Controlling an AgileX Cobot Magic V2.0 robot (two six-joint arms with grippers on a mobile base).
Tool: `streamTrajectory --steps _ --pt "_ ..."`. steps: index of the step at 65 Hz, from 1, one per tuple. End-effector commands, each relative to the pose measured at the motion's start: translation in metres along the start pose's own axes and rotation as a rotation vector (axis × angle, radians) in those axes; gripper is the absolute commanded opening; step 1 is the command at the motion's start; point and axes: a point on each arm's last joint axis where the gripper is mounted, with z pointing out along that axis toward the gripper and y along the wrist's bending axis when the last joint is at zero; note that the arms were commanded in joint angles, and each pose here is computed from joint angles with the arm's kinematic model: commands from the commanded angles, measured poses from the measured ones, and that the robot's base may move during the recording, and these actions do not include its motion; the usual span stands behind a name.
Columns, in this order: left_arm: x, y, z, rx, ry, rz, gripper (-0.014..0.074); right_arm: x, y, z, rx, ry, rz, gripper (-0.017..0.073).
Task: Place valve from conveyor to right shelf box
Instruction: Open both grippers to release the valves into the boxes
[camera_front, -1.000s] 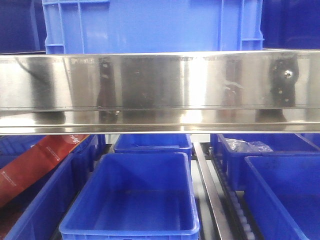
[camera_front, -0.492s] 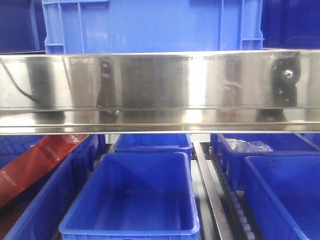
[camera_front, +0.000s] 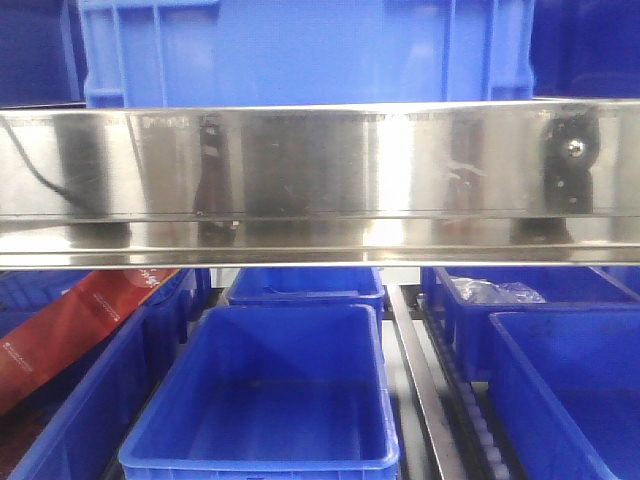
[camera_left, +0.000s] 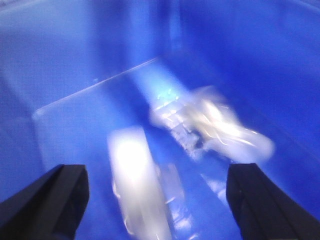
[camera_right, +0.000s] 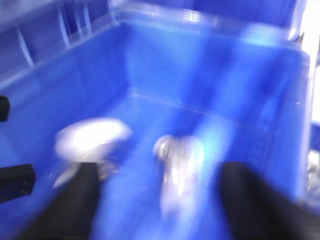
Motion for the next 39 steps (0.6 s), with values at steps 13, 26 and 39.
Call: streamTrajectory --steps 13,26,39 --pt "-0.022 0.001 -0.072 -0.032 -0.106 0.024 0.0122 -0.028 0.015 -0.073 -0.013 -0.143 -0.033 -0.0167" --pt "-0.023 0.012 -0.131 -0.107 -0.106 0.050 -0.0111 -0.029 0.024 -0.120 -0.022 -0.183 -0.047 -0.0160" --pt "0.007 0.029 -0.170 -0.142 -0.112 -0.038 -0.0111 0.004 0.022 -0.143 0.022 -0.181 -0.067 -0.0160"
